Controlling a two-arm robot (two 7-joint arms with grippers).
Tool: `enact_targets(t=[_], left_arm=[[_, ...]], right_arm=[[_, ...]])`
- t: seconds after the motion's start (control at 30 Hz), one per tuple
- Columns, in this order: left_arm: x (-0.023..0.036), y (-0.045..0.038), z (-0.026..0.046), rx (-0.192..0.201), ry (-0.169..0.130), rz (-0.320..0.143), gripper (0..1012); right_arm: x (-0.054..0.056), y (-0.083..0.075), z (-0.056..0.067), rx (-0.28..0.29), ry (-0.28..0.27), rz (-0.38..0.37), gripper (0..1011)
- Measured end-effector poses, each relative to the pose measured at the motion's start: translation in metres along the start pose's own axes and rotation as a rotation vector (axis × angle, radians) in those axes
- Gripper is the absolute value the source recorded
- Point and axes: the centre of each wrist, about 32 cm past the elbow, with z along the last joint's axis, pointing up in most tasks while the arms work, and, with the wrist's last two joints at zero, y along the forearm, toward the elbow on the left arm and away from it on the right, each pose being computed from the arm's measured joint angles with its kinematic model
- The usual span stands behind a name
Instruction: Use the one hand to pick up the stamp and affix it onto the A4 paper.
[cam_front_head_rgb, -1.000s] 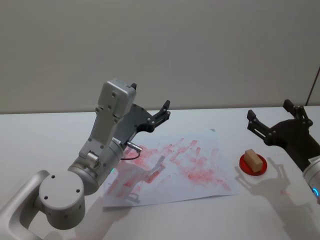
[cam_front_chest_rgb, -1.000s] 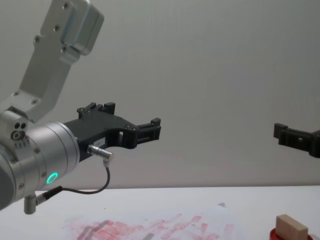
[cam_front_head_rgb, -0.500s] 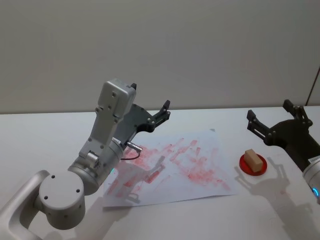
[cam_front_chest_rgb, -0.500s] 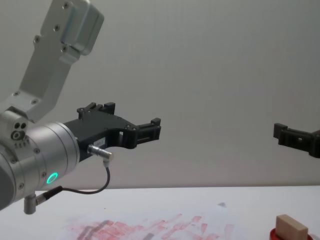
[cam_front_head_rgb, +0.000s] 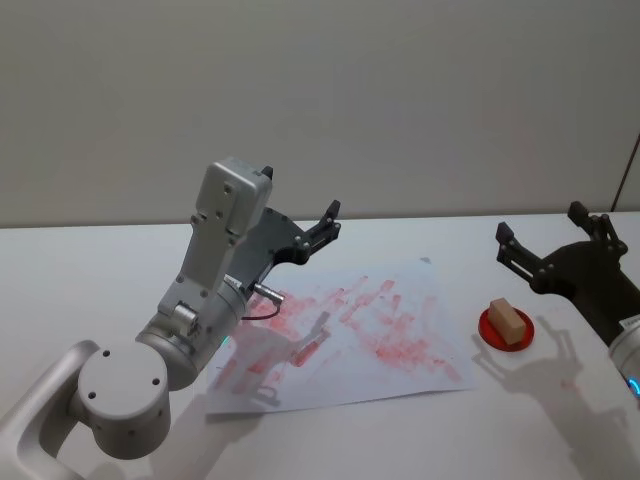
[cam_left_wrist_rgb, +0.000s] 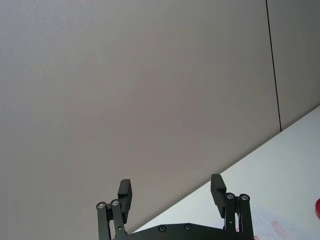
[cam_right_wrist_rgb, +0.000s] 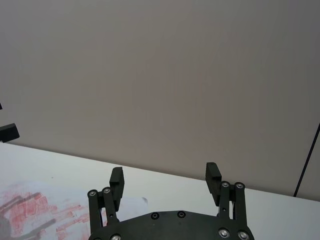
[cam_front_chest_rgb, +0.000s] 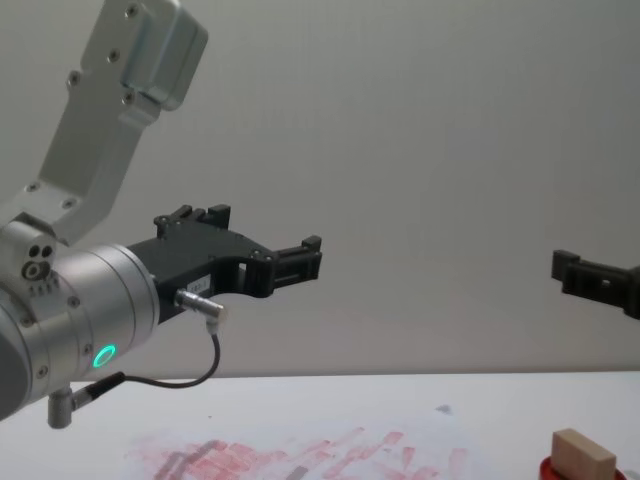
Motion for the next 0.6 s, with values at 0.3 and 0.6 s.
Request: enact_targets(t=[0.3,0.6], left_arm=[[0.0,0.0,0.0,0.0,0.0,0.0,1001],[0.0,0.0,0.0,0.0,0.0,0.0,1001]], right_arm=[[0.004,-0.015,-0.001,-0.03,0.012,0.005,1001],[0.006,-0.031,-0.002,-0.091,0.023,-0.02,1001]])
